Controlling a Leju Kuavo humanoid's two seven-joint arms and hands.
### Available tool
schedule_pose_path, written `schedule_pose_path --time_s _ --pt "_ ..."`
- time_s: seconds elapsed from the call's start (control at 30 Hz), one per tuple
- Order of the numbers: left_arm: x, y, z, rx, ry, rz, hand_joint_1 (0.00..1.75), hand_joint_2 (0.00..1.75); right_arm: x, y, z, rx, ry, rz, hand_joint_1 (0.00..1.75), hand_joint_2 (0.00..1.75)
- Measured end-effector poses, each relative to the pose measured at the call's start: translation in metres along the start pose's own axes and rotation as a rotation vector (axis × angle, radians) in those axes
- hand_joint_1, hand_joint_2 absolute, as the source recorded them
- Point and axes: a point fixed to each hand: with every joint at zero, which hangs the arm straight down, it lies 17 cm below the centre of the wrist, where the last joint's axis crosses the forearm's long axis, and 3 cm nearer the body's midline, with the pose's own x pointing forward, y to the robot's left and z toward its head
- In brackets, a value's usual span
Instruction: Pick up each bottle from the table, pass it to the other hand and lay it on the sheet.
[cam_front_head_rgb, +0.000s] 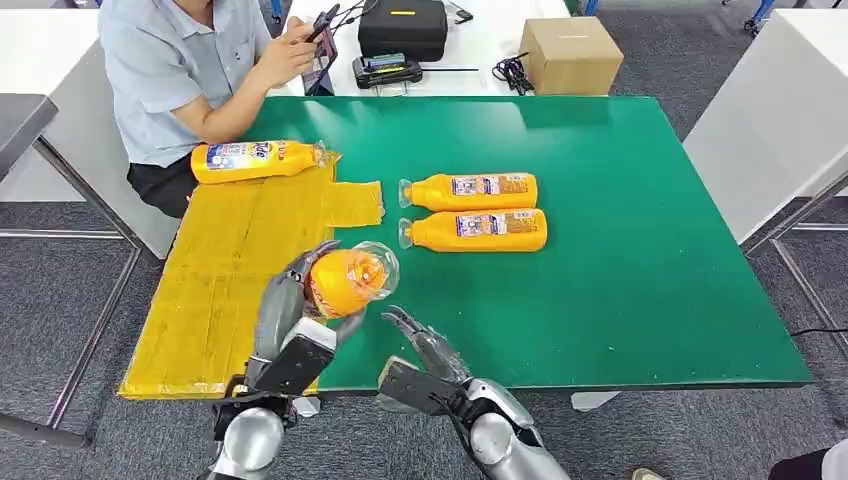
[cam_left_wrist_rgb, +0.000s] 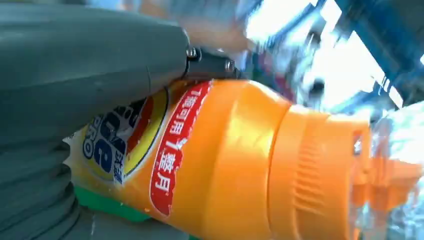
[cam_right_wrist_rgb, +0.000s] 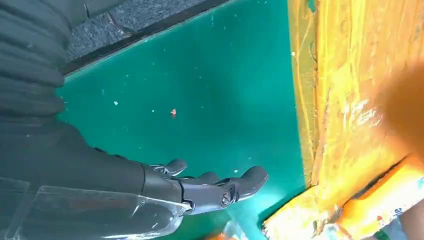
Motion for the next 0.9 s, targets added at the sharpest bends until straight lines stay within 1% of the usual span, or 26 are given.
schedule_pose_path --time_s 0.03,0.13,0.27,0.4,0.57,0.67,0.9 --pt "0.003 0.006 -0.003 0.017 -0.023 -0.086 1.75 1.75 0.0 -0.001 0.0 -0.001 0.0 0.001 0.0 1.75" --pt "0.004 0.014 -0.009 0.026 -0.042 -0.28 1.75 1.75 0.003 -0.002 -0.002 -0.003 -0.008 -0.004 0.0 1.75" --pt "0.0 0.019 -0.014 0.033 -0.041 -0.38 1.75 1.75 0.005 -0.004 -0.003 -0.01 -0.018 -0.009 0.0 1.75" --pt "-0.013 0.018 -0.019 0.019 -0.028 -0.522 1.75 1.75 0.008 -0.004 -0.004 -0.007 -0.03 -0.015 0.0 1.75" --pt "-0.05 0.003 -0.021 -0.05 0.025 -0.644 1.75 1.75 0.013 -0.009 -0.009 -0.007 -0.056 -0.024 0.0 1.75" --pt "-0.08 -0.009 -0.02 -0.123 0.069 -0.697 1.75 1.75 0.015 -0.011 -0.011 -0.005 -0.069 -0.033 0.0 1.75" --pt "-0.136 -0.025 -0.011 -0.238 0.143 -0.744 1.75 1.75 0.016 -0.015 -0.014 -0.004 -0.08 -0.04 0.0 1.75"
